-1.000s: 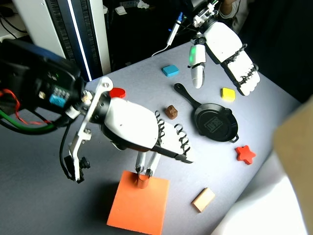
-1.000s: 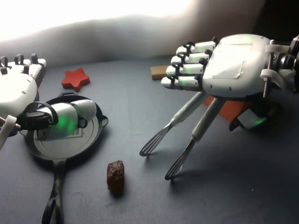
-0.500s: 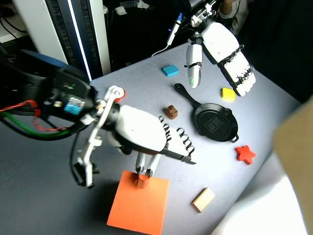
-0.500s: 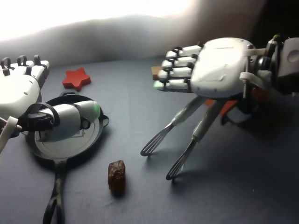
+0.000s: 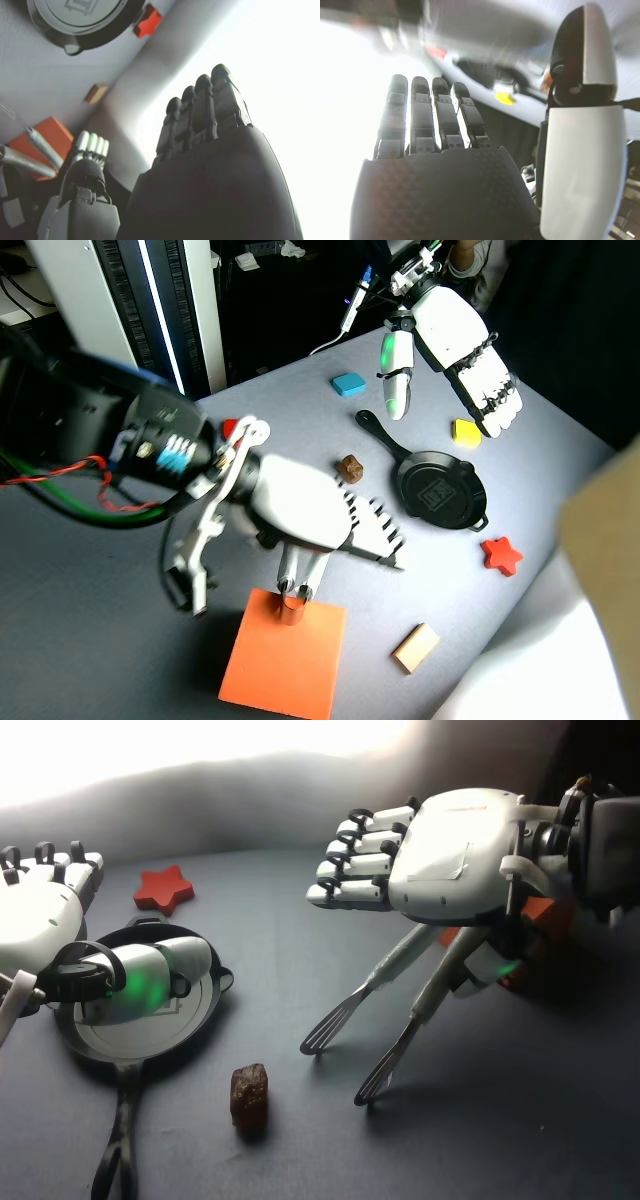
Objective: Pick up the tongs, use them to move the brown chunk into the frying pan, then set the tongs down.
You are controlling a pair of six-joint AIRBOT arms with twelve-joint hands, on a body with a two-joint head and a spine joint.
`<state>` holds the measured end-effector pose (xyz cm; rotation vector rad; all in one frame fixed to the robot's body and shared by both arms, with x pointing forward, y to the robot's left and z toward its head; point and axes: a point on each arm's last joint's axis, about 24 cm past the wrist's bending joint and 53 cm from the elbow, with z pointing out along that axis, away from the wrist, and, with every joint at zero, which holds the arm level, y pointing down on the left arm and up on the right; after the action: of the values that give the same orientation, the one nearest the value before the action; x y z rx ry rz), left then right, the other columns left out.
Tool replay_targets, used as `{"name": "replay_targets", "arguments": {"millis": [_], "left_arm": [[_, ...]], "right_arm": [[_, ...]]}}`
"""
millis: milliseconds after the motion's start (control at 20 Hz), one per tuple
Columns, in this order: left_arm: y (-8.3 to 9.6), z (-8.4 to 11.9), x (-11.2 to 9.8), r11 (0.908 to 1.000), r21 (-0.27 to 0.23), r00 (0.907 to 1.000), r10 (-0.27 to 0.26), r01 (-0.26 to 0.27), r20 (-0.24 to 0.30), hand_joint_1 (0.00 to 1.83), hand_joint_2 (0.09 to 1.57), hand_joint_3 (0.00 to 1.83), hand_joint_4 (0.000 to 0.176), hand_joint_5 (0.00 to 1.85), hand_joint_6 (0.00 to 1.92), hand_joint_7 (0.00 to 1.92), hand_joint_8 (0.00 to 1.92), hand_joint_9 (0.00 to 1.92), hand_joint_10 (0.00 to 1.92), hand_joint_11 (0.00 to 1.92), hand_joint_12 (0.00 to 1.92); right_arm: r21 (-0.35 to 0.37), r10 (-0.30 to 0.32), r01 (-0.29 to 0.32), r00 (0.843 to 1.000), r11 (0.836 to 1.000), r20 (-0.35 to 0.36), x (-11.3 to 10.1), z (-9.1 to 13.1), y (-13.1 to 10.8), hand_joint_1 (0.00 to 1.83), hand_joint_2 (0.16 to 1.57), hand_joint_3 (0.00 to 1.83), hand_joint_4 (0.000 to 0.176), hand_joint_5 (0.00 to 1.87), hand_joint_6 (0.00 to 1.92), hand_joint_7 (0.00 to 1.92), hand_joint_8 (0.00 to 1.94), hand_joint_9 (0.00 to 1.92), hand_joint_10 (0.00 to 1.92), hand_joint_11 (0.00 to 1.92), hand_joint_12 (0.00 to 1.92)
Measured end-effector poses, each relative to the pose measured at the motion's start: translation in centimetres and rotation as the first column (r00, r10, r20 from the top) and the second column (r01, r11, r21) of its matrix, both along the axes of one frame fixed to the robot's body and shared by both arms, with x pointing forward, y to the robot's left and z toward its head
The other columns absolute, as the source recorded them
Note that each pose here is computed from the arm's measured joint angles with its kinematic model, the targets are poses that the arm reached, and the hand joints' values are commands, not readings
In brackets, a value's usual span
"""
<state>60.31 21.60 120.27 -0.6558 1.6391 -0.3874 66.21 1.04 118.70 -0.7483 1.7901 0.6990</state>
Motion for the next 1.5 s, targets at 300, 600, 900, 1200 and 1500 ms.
{"name": "replay_targets", "arguments": {"millis": [300,600,900,1200,1500], "left_arm": [[-0.2,0.0,-0.1,1.0000,0.005,1.0000,-0.006,0.006,0.000,0.00,1.15,0.01,0.000,0.00,0.00,0.00,0.00,0.00,0.00,0.00,0.00],[-0.3,0.0,-0.1,0.9999,0.007,0.9999,-0.011,0.011,-0.003,0.00,1.14,0.00,0.000,0.00,0.00,0.00,0.00,0.00,0.00,0.00,0.01],[0.3,0.1,0.4,0.9999,0.010,1.0000,0.002,-0.002,0.004,0.00,1.15,0.01,0.000,0.00,0.00,0.00,0.00,0.00,0.00,0.01,0.01],[0.4,0.4,0.6,1.0000,0.002,0.9999,0.004,-0.004,0.010,0.00,1.14,0.00,0.000,0.00,0.00,0.00,0.00,0.00,0.00,0.00,0.00],[0.4,0.4,0.7,0.9995,-0.029,0.9998,0.010,-0.010,0.016,0.00,1.14,0.00,0.000,0.00,0.00,0.00,0.00,0.00,0.00,0.00,0.00]], "right_arm": [[-0.046,-0.022,0.019,0.998,0.999,-0.065,0.1,-0.9,0.5,0.95,0.84,0.00,0.000,0.00,0.00,0.00,0.00,0.00,0.00,0.00,0.00],[-0.115,-0.044,0.033,0.995,0.993,-0.093,1.0,-2.3,0.3,0.97,0.83,0.00,0.000,0.00,0.00,0.00,0.00,0.00,0.00,0.00,0.00],[-0.161,-0.027,0.014,0.997,0.987,-0.075,1.2,-2.8,1.1,1.00,0.82,0.00,0.000,0.00,0.00,0.00,0.00,0.00,0.00,0.00,0.00],[-0.162,-0.045,0.030,0.995,0.986,-0.087,1.6,-3.0,0.6,0.96,0.82,0.00,0.000,0.00,0.00,0.00,0.00,0.00,0.00,0.00,0.00],[-0.182,-0.064,0.045,0.993,0.982,-0.099,2.4,-4.0,0.2,0.98,0.81,0.00,0.000,0.00,0.00,0.00,0.00,0.00,0.00,0.00,0.00]]}}
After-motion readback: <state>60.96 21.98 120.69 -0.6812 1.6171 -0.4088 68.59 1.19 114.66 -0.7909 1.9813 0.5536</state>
